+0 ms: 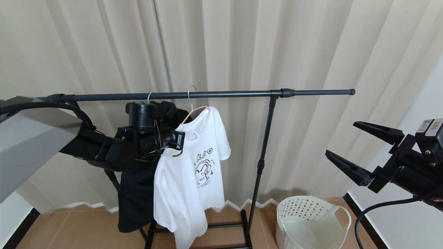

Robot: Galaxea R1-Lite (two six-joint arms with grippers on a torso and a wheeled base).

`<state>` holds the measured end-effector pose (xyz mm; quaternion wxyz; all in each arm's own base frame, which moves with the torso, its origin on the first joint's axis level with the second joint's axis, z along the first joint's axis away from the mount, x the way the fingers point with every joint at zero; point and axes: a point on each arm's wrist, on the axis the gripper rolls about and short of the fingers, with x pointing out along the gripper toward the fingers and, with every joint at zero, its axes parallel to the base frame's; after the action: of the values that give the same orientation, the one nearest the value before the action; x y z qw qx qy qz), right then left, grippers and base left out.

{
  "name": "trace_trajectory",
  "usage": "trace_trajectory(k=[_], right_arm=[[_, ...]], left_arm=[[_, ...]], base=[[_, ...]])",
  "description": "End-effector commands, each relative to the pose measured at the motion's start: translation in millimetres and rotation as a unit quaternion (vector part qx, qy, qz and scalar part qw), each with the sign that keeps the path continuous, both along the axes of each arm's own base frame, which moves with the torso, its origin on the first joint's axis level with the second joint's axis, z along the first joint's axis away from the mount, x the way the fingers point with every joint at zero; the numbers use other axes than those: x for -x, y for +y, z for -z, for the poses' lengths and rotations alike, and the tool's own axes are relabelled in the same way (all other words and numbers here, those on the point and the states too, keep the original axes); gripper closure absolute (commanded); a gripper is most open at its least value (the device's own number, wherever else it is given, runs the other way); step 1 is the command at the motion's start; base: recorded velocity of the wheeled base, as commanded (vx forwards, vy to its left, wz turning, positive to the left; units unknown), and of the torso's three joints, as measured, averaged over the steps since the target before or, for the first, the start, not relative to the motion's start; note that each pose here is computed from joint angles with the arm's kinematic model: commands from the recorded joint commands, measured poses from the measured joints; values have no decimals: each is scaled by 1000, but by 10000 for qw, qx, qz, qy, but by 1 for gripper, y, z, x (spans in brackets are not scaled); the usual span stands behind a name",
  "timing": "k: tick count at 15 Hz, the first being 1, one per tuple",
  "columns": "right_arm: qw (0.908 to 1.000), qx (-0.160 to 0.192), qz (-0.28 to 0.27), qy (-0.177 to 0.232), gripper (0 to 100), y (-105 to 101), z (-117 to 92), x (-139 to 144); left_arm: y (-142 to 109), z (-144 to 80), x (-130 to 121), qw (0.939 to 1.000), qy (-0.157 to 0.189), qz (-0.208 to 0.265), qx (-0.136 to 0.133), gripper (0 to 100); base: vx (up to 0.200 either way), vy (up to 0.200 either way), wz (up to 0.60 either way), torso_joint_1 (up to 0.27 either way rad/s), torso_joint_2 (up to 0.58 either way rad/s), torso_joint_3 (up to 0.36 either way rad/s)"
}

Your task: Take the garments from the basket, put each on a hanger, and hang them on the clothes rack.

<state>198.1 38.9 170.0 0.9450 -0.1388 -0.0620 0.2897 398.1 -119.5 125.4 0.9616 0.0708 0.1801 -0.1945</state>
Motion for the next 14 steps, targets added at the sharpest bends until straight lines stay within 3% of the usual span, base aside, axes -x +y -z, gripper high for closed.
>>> trace_trajectory(k=[1, 14], right_arm=[[10000, 3, -5, 12, 0, 0, 1, 0], [10000, 4, -5, 19, 0, 0, 1, -1]], left_arm=[[-2, 5, -2, 10000, 47, 17, -8, 100], [-4, 23, -6, 9996, 283, -18, 24, 100]], base=[[0, 0, 0, 0, 0, 0], [0, 0, 0, 0, 0, 0]])
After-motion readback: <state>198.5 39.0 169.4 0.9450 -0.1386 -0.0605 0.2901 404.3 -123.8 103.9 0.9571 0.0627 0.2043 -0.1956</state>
